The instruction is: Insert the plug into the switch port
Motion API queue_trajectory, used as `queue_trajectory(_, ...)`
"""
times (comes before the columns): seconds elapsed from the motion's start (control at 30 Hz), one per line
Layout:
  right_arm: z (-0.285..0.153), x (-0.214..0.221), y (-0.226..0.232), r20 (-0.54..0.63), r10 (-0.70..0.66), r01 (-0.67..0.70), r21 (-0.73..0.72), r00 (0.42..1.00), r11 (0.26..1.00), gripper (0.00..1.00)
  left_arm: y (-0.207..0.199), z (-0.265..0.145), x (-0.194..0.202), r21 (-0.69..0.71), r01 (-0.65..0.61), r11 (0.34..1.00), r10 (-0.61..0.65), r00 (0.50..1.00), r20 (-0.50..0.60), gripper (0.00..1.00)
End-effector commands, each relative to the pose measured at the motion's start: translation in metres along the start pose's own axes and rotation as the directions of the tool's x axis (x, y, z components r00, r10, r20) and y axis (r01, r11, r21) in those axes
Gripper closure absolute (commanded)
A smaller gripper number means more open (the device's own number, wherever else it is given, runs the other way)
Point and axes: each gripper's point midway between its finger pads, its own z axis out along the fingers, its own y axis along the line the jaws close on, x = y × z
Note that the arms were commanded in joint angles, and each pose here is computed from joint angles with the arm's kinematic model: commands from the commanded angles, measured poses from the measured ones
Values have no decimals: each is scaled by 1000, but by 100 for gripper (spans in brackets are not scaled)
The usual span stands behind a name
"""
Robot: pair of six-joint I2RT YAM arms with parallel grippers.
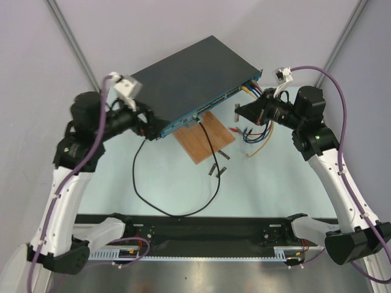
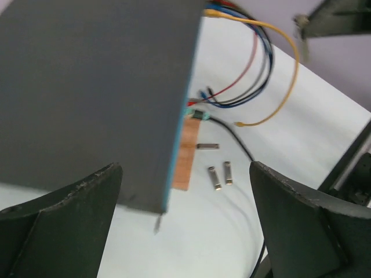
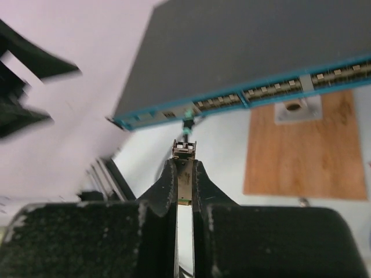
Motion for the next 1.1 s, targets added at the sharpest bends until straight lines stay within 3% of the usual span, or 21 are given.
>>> queue_trajectory(0.0,2,-52,31,170,116,-97,-114,979,989,100,-2,26,-26,-110,-62,992,70,995,70,4)
queue_trajectory(0.1,6,-67,47,224,187,-144,-195,956,970,100,-23,53,-31,-106,-49,993,58,995,81,7)
queue_trajectory(0.27,11,-59,72,217,201,-144,-253,955,957,100,-72,91,-31,-45,-92,995,94,993,66,13)
queue_trajectory(0.53,16,-44,83,193,224,-166,-276,955,947,100,-121,105,-27,36,-126,991,122,989,82,17)
queue_trajectory(0.73,16,-39,90,184,228,-167,-296,956,940,100,-121,112,-32,-4,-123,992,123,988,92,24)
queue_trajectory(1.07,9,-29,102,158,212,-153,-320,964,935,100,-105,117,-29,-83,-180,980,186,980,68,56)
